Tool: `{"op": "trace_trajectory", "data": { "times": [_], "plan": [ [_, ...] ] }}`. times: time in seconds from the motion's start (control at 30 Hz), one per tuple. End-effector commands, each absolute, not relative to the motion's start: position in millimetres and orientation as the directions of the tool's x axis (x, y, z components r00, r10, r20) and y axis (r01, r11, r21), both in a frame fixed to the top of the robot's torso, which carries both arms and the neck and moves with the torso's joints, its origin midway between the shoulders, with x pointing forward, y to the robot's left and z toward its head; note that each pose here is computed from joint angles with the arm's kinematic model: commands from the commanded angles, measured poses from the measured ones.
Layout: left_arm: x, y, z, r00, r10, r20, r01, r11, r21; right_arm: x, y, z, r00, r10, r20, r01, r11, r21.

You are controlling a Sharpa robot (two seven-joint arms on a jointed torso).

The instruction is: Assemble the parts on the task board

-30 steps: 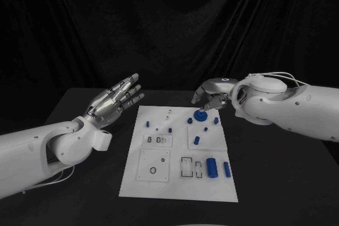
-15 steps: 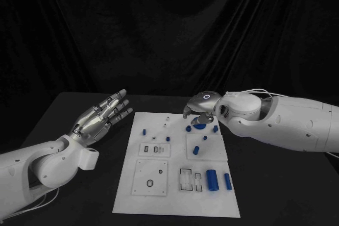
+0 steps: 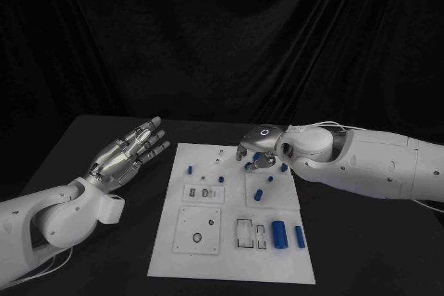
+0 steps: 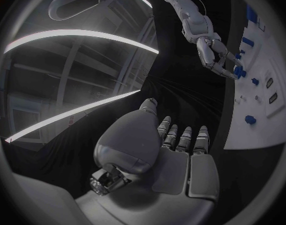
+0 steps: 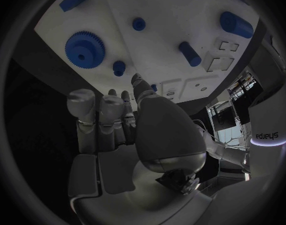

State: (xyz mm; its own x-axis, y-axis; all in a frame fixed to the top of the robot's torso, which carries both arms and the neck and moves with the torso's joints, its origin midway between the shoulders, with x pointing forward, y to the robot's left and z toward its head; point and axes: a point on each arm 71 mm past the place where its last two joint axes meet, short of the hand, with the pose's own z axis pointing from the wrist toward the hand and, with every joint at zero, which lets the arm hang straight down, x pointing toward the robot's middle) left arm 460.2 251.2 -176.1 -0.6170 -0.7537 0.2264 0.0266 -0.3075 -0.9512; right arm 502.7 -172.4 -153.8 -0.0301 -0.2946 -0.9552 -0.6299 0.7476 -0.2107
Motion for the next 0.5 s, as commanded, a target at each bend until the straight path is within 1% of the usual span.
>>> {"op": "trace_trajectory", "data": {
  "times": [0.03,0.5],
  "plan": [
    [460.5,249.3,-173.0,-0.636,-0.737,0.229,0.039,-0.328,-0.944,502.5,-173.5,-157.0,-0.027,-0.315,-0.949,-0.645,0.731,-0.224],
    [462.4,247.8,-174.1,-0.643,-0.730,0.232,0.030,-0.327,-0.945,505.6,-181.8,-166.8,-0.041,-0.314,-0.948,-0.638,0.738,-0.217]
  ]
}}
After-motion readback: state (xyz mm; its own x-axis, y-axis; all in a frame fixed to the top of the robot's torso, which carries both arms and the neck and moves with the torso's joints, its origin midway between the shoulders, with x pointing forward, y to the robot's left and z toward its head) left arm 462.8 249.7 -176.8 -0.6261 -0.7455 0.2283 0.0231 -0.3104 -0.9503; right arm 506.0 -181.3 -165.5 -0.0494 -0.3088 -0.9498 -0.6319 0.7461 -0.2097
